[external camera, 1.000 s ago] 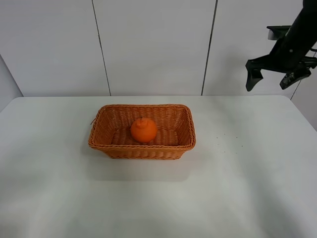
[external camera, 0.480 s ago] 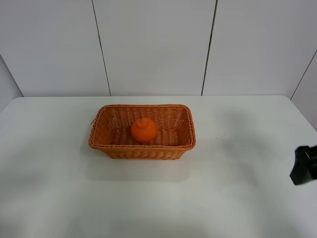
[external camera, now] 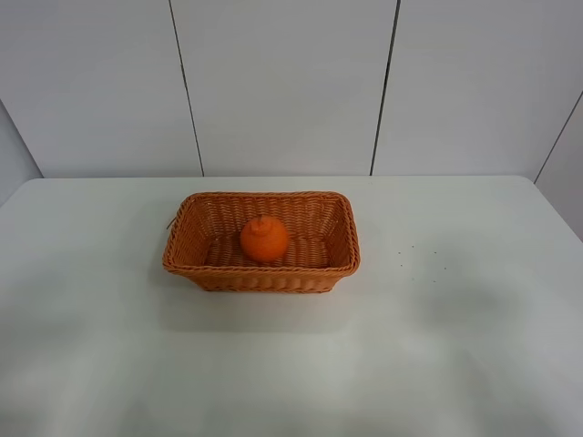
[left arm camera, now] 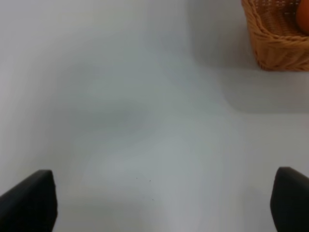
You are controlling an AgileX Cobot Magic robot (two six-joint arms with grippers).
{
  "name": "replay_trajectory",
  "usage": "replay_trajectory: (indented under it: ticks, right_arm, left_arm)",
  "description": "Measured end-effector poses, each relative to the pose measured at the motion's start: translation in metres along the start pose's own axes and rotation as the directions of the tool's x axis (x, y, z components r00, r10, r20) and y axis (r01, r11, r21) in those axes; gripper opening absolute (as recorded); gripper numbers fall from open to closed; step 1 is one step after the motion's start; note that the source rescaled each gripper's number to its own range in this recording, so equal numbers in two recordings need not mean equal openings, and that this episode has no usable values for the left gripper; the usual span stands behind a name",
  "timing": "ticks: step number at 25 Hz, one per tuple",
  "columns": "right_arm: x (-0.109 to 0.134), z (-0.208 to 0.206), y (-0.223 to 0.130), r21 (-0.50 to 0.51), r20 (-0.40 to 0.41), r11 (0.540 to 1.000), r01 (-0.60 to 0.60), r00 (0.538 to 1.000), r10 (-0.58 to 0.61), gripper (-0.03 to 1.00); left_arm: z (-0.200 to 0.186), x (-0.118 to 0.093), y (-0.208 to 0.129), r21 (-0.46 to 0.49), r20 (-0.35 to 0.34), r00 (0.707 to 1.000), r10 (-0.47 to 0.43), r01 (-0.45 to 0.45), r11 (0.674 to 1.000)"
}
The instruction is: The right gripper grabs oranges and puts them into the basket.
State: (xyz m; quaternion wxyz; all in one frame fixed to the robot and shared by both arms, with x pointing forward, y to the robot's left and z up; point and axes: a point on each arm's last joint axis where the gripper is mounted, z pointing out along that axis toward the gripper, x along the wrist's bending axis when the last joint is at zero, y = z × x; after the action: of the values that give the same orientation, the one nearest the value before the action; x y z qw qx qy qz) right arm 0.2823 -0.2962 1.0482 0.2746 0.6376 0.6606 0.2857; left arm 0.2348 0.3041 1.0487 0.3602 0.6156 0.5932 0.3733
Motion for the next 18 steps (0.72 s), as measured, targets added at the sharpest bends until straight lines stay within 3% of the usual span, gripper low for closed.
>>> replay_trajectory:
  ticks: [9,18]
  right_arm:
    - [0.001,-0.037,-0.027,-0.300,0.005,0.954,0.001,1.000,0.000,1.00]
    - [0.001,-0.038,-0.028,-0.309,0.004,0.951,-0.003,1.000,0.004,1.00]
  left_arm:
    - [0.000,0.000,0.000,0.000,0.000,1.000,0.000,0.000,1.000]
    - [0.000,0.000,0.000,0.000,0.000,1.000,0.000,0.000,1.000]
